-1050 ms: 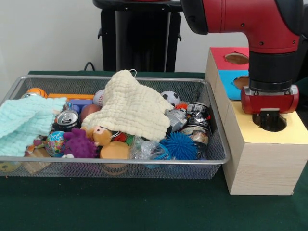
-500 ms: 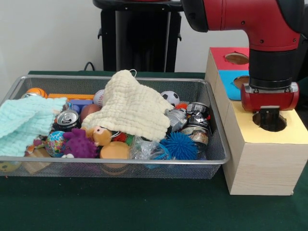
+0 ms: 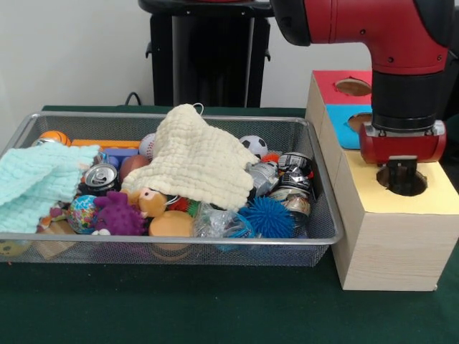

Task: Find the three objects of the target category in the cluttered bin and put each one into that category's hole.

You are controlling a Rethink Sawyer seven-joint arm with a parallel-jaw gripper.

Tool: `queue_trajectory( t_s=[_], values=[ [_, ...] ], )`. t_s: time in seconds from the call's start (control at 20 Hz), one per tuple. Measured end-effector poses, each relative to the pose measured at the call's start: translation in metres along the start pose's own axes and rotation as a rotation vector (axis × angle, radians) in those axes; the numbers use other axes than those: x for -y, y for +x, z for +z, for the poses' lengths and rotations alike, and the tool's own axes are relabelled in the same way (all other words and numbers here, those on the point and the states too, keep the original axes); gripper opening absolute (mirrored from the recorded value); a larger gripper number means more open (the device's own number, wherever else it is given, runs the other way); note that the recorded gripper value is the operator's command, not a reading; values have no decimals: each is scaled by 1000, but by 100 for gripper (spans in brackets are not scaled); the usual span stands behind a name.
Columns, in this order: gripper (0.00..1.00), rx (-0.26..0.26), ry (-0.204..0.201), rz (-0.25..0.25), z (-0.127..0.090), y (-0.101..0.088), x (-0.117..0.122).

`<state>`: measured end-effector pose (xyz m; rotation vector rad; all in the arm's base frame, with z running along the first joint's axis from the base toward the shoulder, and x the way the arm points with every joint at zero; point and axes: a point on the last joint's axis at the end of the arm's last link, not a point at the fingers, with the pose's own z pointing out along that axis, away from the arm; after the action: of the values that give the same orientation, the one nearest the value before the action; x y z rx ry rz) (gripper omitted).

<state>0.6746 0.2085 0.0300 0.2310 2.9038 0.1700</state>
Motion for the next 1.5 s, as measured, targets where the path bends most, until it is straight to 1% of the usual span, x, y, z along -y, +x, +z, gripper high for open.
queue_trajectory(
  t_s=[0.2,0.4,0.45,0.6,0.75,0.8,0.95,1.0,1.05,1.3,1.35,1.5],
  values=[
    [0,-18,-2,-1,-8,0,-1],
    [0,-51,4,0,-27,-2,2],
    [0,-60,5,0,-33,-3,3],
    [0,-98,8,-3,-63,-9,2],
    [0,-121,8,-6,-78,-11,1],
    [0,-140,6,-8,-89,-11,-1],
    [0,-166,5,-12,-104,-12,-3],
    [0,-183,8,-16,-114,-12,-2],
    [0,-188,9,-18,-116,-12,-2],
    [0,-191,45,-50,-124,-10,7],
    [100,-182,99,-99,-123,-6,19],
    [100,-175,141,-143,-120,-2,25]
  ],
)
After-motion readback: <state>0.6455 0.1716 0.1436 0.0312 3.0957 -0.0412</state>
